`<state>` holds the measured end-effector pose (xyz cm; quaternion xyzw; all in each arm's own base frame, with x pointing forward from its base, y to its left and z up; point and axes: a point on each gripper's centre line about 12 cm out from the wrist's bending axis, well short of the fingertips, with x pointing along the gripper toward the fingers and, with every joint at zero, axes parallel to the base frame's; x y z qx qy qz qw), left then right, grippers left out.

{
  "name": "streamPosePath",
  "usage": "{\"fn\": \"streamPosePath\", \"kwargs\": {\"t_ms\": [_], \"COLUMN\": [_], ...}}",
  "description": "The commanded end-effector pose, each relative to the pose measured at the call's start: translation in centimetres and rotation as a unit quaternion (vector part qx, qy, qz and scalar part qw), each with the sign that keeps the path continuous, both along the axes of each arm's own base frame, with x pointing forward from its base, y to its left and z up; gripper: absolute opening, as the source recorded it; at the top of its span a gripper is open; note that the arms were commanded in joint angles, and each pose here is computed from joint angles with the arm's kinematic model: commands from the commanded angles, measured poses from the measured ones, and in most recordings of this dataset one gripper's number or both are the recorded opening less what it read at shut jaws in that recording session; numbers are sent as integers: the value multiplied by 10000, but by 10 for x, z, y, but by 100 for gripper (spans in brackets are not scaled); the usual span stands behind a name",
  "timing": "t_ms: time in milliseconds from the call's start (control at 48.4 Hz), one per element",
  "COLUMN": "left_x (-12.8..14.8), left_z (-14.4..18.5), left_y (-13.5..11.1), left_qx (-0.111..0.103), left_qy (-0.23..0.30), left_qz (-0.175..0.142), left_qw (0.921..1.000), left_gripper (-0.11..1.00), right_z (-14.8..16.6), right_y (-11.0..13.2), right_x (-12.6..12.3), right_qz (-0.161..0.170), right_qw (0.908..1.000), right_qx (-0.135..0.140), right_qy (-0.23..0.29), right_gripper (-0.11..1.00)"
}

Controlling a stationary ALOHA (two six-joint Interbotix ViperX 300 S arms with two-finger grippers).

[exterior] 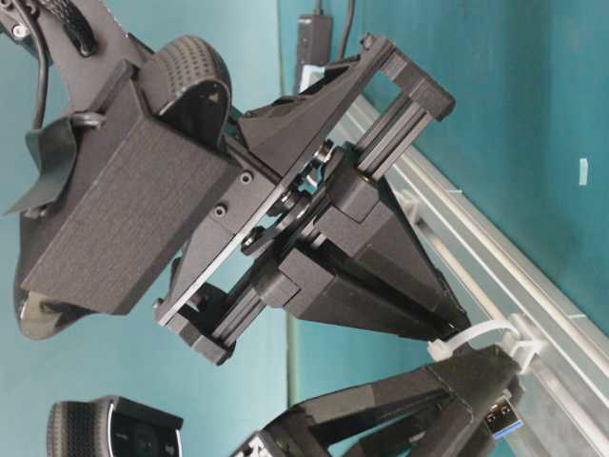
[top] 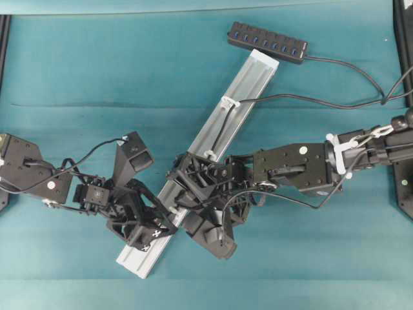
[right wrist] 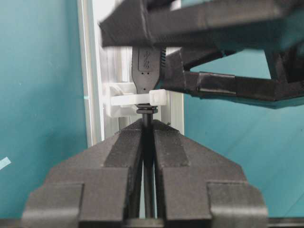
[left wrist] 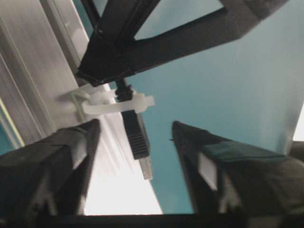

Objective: Pass the USB cable through three rings with both arms.

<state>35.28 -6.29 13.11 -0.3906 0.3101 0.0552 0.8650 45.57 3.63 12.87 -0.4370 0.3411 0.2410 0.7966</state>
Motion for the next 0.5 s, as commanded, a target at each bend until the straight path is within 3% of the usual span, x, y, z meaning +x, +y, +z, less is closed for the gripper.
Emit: {"fn": "streamPosePath", "kwargs": {"t_ms": [0, 165, 248, 476], "left_x": [6, 7, 8, 7], "left_z": [8, 9, 11, 12], "left_y": [-1, -1, -1, -1], "left_qx": [-17, -21, -31, -37], "left_qy": [-145, -168, -189, -188], "left_qz": [-5, -5, -1, 3], "left_qw": [9999, 9999, 9998, 9998], "left_gripper": [64, 27, 14, 13], "right_z": [5, 4, 4, 4], "right_y": [5, 5, 5, 5], "right_x": [3, 3, 2, 2], "right_qz": [20, 0, -28, -19], "right_qw": [9999, 10000, 9999, 10000], "right_qx": [30, 50, 76, 71], "right_qy": [-104, -78, -67, -45], "right_gripper": [7, 7, 7, 7]}}
